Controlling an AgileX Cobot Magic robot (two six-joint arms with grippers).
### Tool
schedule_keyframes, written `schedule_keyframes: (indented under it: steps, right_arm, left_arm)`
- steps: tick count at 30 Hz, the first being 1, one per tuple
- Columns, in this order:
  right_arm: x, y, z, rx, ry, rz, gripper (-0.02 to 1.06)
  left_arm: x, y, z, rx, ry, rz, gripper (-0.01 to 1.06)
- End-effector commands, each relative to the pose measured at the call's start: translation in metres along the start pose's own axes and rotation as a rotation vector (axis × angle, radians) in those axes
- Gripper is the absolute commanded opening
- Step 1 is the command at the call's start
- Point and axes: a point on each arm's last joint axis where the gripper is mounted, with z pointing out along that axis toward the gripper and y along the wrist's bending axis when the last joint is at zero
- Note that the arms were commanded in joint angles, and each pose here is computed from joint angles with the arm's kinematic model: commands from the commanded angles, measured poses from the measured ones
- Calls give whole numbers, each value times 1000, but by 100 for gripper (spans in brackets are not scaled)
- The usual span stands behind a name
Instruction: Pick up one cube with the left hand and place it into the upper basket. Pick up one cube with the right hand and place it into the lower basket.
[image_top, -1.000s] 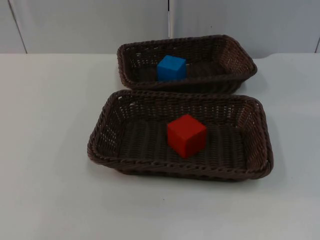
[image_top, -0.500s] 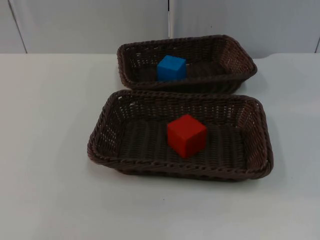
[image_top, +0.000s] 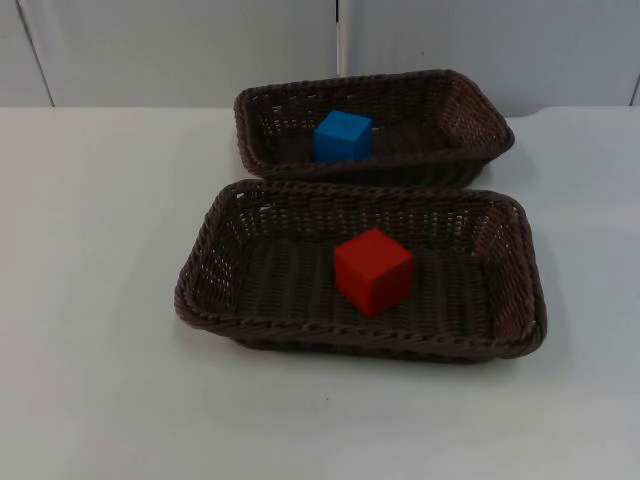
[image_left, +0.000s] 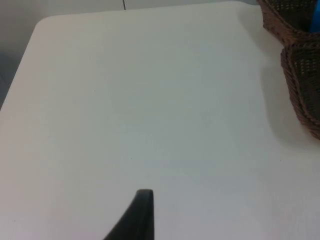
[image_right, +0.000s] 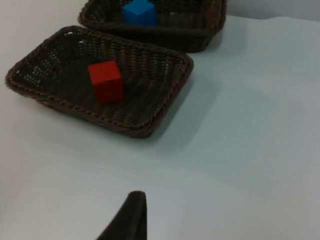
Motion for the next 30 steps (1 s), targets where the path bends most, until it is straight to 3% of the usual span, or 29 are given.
schedule_keyframes:
  steps: [1, 15, 30]
  right_arm:
    - [0, 0, 0, 27, -6, 15, 105]
    - [0, 2, 1, 193, -7, 101, 105]
    - [0, 2, 1, 225, -7, 121, 105]
  left_arm:
    - [0, 0, 1, 2, -10, -2, 105]
    - [0, 0, 1, 2, -10, -2, 105]
    - [0, 0, 1, 2, -10, -2, 105]
